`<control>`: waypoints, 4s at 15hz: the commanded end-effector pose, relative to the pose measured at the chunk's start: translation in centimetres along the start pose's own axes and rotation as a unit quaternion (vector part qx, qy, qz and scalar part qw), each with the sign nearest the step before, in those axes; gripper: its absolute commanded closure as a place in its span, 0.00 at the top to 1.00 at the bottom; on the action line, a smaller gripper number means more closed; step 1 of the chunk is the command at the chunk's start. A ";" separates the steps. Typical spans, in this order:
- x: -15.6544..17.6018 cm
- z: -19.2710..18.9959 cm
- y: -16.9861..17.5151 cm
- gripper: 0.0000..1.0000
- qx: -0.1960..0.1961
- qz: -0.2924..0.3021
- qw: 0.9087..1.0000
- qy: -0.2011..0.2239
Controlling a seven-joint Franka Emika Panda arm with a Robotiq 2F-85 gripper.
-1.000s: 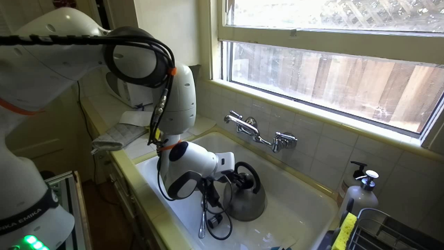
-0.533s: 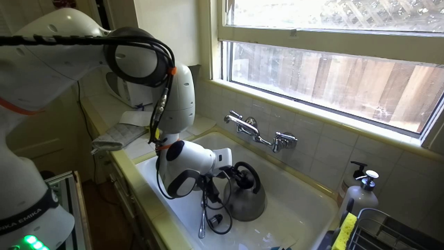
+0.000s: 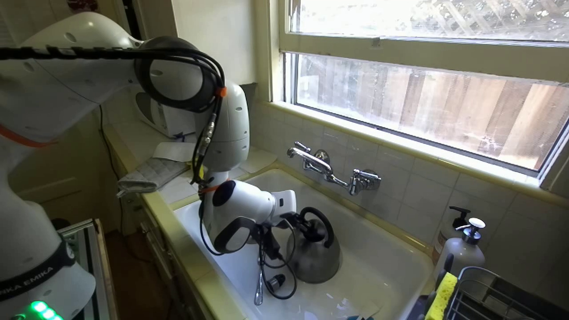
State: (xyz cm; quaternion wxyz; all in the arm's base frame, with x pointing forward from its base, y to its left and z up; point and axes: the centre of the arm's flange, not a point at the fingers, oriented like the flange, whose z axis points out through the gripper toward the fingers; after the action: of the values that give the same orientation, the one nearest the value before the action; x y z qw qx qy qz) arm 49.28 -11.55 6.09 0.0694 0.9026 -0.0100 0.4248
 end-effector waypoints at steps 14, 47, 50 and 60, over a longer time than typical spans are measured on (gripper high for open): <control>-0.2 2.3 -1.2 0.00 0.013 -0.018 1.000 0.003; -0.5 1.2 -0.5 0.00 0.005 -0.028 0.999 0.018; -0.3 1.6 0.0 0.00 -0.014 -0.013 0.999 0.030; 0.1 3.1 0.5 0.00 -0.012 -0.004 1.000 0.004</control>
State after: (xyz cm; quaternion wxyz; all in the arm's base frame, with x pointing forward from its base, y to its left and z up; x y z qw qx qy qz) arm 50.90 -12.14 6.00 0.0840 0.8869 -0.0029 0.4542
